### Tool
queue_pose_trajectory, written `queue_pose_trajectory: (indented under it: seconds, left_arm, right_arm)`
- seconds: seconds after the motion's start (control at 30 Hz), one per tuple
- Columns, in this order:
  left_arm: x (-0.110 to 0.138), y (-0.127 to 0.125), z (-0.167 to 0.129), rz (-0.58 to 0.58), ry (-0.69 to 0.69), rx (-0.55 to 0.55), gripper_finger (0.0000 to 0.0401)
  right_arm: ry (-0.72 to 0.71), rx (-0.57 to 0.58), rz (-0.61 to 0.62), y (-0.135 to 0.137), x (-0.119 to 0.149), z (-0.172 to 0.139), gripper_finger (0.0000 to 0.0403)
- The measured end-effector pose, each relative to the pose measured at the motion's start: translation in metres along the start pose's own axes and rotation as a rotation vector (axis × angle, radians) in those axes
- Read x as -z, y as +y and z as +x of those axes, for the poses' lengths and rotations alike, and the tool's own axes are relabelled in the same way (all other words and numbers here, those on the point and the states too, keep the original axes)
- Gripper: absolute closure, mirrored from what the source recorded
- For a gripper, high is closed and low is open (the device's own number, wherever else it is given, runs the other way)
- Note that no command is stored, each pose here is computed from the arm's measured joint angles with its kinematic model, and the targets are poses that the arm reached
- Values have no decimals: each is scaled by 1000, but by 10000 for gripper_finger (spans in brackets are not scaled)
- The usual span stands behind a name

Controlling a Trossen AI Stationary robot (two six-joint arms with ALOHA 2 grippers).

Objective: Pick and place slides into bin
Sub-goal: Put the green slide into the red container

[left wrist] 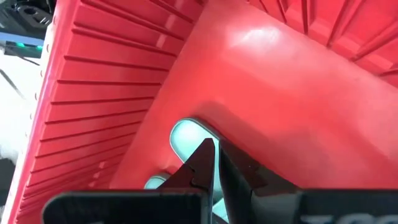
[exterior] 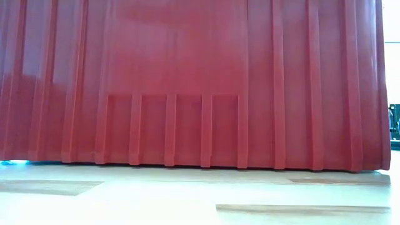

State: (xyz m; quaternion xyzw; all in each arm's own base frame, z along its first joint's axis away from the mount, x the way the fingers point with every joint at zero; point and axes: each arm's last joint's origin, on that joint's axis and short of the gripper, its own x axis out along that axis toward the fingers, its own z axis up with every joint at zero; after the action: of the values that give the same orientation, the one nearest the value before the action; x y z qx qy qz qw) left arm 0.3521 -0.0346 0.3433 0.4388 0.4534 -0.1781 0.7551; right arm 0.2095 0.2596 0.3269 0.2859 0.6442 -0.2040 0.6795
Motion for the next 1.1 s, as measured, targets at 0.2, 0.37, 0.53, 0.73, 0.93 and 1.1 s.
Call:
queue_pose_trajectory:
  seconds: [0.2, 0.37, 0.53, 0.73, 0.93, 1.1]
  left_arm:
    - [5, 4, 1, 12, 1, 10, 389]
    - [9, 4, 2, 33, 16, 22, 389]
    - [21, 8, 4, 8, 19, 77, 389]
    - [42, 12, 5, -87, -25, 229, 383]
    - [55, 17, 6, -130, -38, 275, 345]
    - [66, 21, 7, -161, -16, 279, 300]
  right_arm:
    - [-57, 151, 204, -15, 9, 8, 224]
    - [-130, 214, 286, -21, 9, 30, 224]
    - [-129, 339, 314, -35, 0, 62, 224]
    - [-105, 392, 339, -44, -9, 88, 224]
    - [-109, 371, 337, -43, -12, 93, 224]
    - [-119, 360, 304, -43, -13, 93, 224]
